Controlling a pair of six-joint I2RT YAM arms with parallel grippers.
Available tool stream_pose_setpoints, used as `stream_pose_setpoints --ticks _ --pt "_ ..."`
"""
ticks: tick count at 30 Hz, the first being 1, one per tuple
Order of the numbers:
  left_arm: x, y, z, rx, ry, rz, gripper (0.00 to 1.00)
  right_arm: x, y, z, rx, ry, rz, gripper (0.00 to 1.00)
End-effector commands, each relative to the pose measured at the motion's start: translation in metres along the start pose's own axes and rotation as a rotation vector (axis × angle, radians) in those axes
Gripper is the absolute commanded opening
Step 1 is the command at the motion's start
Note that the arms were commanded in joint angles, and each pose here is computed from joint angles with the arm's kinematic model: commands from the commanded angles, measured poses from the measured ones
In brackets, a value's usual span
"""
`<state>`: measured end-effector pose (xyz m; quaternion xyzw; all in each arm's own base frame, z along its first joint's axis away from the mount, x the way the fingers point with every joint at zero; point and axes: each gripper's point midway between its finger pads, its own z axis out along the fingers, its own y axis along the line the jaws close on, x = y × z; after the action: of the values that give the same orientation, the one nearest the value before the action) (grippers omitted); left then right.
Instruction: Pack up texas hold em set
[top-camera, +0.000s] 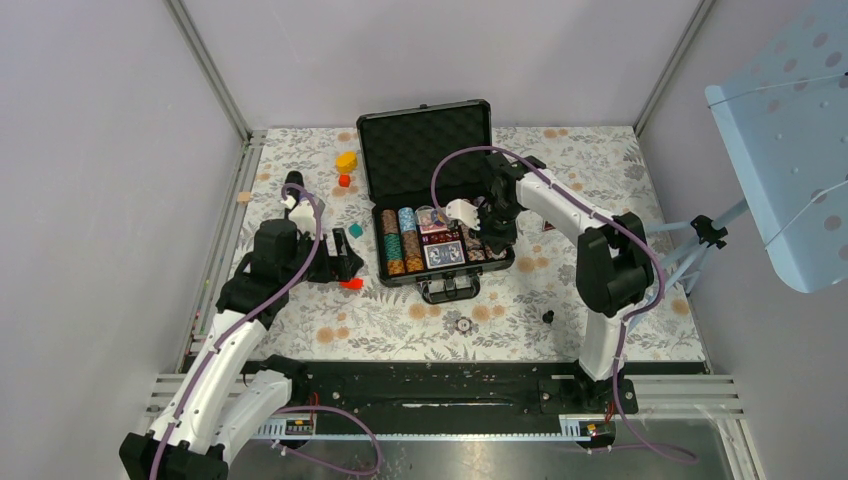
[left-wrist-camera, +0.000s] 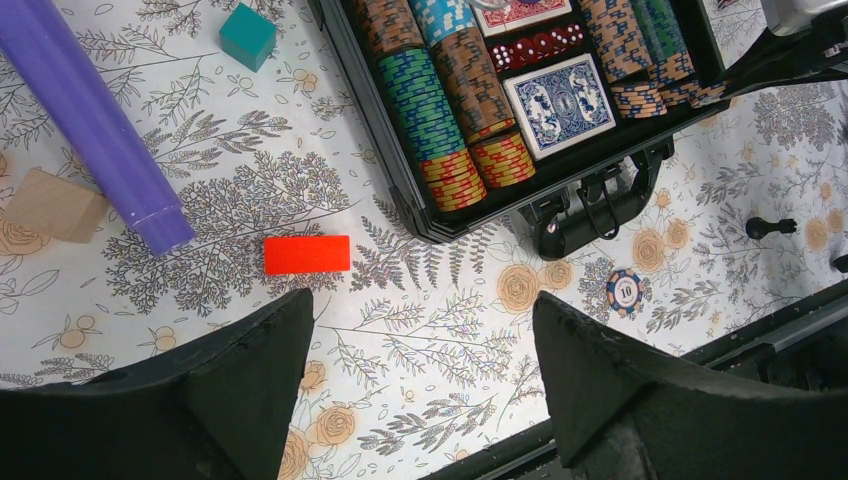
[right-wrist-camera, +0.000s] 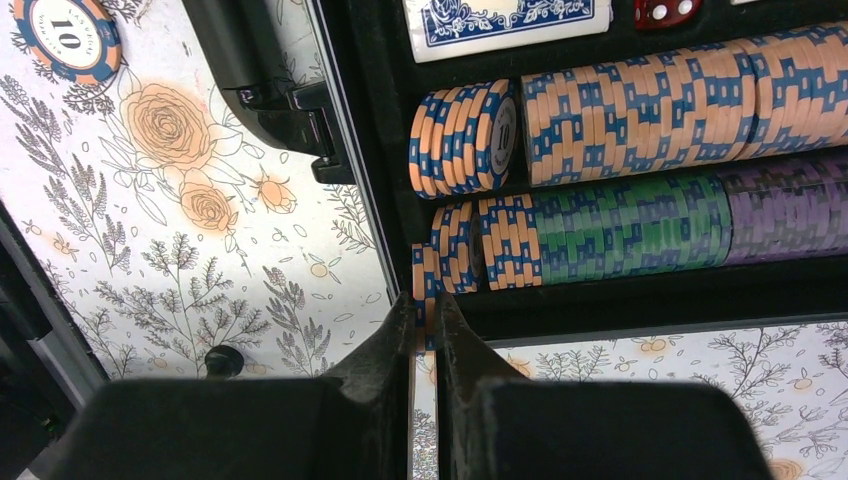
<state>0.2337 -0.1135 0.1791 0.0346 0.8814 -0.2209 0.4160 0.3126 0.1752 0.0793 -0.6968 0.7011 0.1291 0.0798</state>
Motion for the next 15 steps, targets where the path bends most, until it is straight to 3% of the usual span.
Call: stream_pose_setpoints --ticks 1,15 --pt "-0.013 0.002 0.003 -0.008 -0.052 0.023 0.80 0.004 -0.009 -0.006 0.016 0.024 -0.009 0.00" --pt "-0.012 0.002 0.003 -0.010 -0.050 0.023 0.80 0.009 -0.031 0.001 0.115 0.046 -0.024 0.00"
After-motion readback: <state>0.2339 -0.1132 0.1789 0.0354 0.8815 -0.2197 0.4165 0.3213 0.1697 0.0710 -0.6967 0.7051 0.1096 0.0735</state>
